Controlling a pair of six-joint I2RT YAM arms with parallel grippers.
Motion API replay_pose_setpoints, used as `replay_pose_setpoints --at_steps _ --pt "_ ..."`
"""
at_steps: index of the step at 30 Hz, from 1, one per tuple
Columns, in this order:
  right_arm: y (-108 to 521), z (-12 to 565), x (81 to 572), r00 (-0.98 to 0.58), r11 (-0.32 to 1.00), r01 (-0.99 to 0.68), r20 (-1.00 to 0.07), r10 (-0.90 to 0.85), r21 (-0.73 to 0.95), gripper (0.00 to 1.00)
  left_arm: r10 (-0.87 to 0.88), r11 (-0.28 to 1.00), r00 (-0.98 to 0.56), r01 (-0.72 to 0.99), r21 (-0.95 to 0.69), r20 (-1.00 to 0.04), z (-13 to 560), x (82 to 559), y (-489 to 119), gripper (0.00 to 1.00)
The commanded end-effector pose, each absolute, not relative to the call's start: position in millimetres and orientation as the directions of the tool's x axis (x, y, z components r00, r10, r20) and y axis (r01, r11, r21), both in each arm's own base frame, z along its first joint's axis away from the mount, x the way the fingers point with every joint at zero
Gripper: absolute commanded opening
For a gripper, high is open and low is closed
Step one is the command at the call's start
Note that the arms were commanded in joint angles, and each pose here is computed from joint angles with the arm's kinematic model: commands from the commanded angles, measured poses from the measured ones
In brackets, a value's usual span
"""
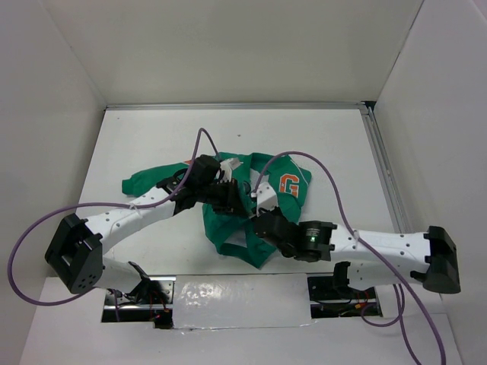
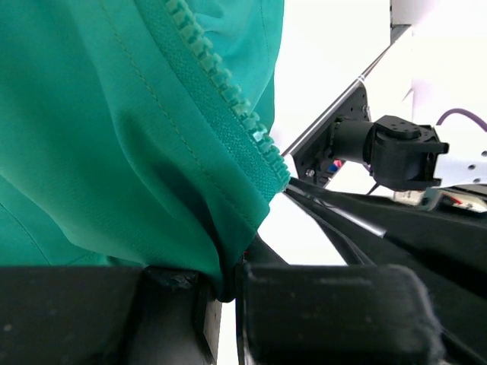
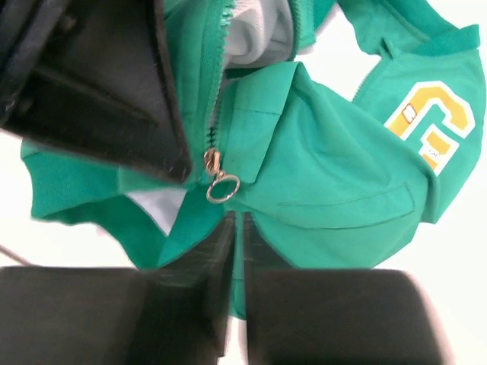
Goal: Zip up the jacket
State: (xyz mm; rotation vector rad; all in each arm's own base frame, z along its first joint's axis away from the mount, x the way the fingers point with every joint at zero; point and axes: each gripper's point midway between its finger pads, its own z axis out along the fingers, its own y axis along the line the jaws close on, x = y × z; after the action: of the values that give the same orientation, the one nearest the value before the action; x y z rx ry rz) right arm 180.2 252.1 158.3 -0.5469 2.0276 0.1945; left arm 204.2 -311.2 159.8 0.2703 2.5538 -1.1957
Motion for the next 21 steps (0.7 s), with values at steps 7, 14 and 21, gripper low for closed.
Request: replay_pose_setpoints --at_steps 7,14,21 --pt "264 161 168 -0.366 0.816 -0.575 -0.873 -0.322 -0.061 0.64 0.048 0.567 -0.885 0.406 -0.717 -0.463 193 211 -321 0.0" --pt "261 160 188 -0.333 0.857 -0.469 -0.857 -0.394 -0.212 0.64 0.048 0.572 -0.898 0.383 -0.725 -0.437 204 212 -326 0.0" --pt "260 169 197 -0.305 0.878 -0.399 -0.865 -0.398 -0.264 0.62 0.033 0.605 -0.896 0.371 -0.704 -0.443 204 215 -321 0.0"
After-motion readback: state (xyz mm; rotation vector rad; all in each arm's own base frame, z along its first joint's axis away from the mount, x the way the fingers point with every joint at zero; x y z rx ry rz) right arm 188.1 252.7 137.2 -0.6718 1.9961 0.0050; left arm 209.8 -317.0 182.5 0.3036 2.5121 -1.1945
